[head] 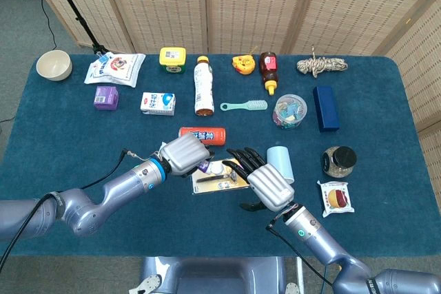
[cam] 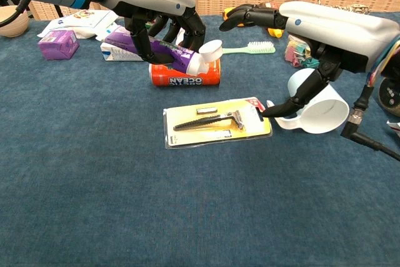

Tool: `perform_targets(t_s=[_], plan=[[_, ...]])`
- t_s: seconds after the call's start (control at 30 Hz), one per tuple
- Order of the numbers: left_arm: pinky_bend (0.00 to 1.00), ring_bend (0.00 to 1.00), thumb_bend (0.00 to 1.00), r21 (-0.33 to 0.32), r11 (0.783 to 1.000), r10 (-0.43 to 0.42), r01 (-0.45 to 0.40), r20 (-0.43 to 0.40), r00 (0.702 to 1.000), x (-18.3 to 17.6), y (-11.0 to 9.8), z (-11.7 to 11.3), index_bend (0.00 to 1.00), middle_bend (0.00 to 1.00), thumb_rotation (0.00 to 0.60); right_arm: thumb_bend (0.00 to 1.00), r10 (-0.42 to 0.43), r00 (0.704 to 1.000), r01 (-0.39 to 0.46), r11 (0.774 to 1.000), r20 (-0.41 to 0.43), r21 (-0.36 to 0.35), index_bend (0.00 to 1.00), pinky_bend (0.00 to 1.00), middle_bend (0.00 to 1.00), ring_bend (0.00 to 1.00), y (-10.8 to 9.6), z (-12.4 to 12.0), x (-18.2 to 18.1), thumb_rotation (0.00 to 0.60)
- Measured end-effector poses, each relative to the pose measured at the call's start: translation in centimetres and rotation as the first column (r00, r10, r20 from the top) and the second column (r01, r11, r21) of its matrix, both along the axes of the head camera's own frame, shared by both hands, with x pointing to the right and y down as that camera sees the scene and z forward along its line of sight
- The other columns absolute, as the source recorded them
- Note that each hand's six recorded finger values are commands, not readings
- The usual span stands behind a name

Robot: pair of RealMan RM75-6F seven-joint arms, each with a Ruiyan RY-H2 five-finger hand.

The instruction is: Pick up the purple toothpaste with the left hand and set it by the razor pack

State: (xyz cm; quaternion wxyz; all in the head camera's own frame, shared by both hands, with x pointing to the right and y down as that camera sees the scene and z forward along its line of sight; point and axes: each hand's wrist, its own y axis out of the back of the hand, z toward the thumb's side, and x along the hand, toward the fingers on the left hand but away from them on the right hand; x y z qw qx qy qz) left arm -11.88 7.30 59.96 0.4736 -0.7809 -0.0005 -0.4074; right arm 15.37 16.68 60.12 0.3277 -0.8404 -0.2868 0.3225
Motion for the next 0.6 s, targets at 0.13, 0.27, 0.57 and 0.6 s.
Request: perform_targets(t_s=[0.13,0.27,0.57,0.6], plan=[[0.54,0.46,0.88,0.0,1.0,-0.004,0.004,-0.007,1.0,0.29,-0.11,-0.1,0.53,0.44,0.6,0.15,-0.013,1.0,0.013,1.0,0.002,-0.004,0.1,0.0,0.0,0.0,0.24,0.01,-0.35,0.6],[0.54,0.46,0.88,0.004,1.0,-0.003,0.003,-0.015,1.0,0.52,-0.15,-0.36,0.53,0.44,0.6,0.15,-0.017,1.0,0.017,1.0,-0.003,-0.006,0.1,0.0,0.0,0.0,0.29,0.19,-0.38,0.6],[0.54,0.46,0.88,0.009,1.0,-0.006,0.006,-0.02,1.0,0.28,-0.24,-0.66,0.53,0.44,0.6,0.15,-0.014,1.0,0.013,1.0,-0.018,-0.015,0.1,0.0,0.0,0.0,0.52,0.64,0.05,0.6],[0.54,0.46,0.88,0.01,1.0,-0.007,0.007,-0.021,1.0,0.25,-0.26,-0.68,0.53,0.44,0.6,0.15,-0.014,1.0,0.014,1.0,-0.019,-0.016,0.1,0.0,0.0,0.0,0.54,0.67,0.07,0.6]])
